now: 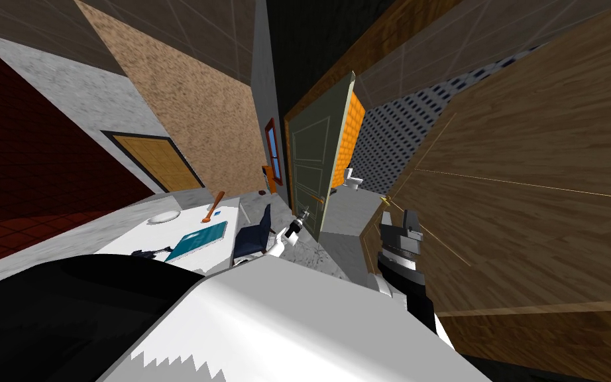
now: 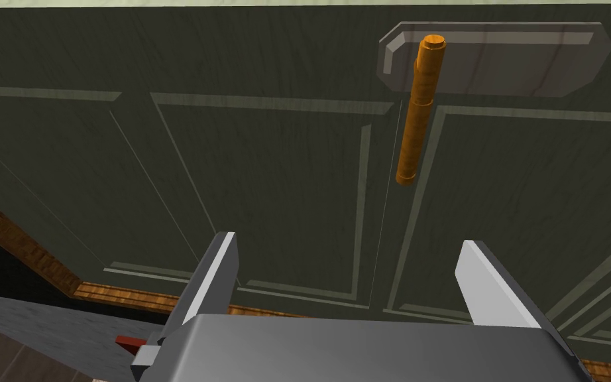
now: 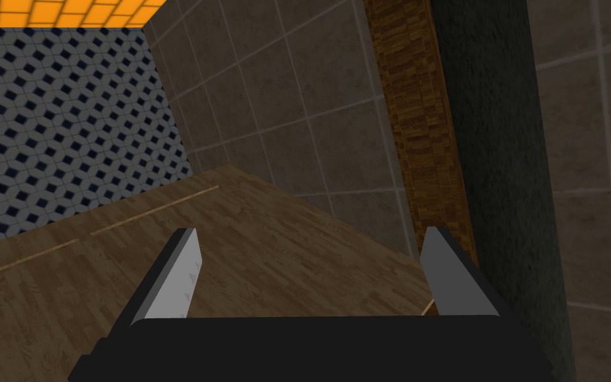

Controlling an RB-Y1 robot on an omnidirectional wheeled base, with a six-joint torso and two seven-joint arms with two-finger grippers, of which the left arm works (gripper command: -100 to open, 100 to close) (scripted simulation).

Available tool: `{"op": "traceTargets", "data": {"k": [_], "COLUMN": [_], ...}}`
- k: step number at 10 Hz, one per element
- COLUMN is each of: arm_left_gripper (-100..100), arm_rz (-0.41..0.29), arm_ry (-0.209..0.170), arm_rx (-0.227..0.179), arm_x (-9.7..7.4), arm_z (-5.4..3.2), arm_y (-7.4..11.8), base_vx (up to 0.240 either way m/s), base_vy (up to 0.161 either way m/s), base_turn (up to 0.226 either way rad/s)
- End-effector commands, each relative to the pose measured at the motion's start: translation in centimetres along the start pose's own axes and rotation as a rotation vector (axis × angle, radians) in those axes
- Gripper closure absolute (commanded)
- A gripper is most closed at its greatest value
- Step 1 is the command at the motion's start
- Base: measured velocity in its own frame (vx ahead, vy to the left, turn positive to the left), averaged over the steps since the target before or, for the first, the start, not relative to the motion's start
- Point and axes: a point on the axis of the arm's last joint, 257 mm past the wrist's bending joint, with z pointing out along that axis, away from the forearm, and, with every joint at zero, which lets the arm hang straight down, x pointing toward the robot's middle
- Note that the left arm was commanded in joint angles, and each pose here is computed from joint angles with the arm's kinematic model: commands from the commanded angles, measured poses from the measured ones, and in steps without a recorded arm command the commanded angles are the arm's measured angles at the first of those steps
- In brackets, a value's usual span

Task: Push the door open

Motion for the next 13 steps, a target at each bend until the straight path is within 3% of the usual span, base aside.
{"op": "traceTargets", "data": {"k": [1,13], "arm_left_gripper": [-100,-100], "arm_rz": [0.0,-0.003], "arm_ry": [0.0,0.021], "arm_rx": [0.0,-0.023], "arm_x": [0.0,0.97], "arm_z": [0.0,0.02], "arm_y": [0.0,0.8], "base_vx": [-0.004,0.014], "base_vy": [-0.002,0.001], "base_turn": [-0.013,0.003]}}
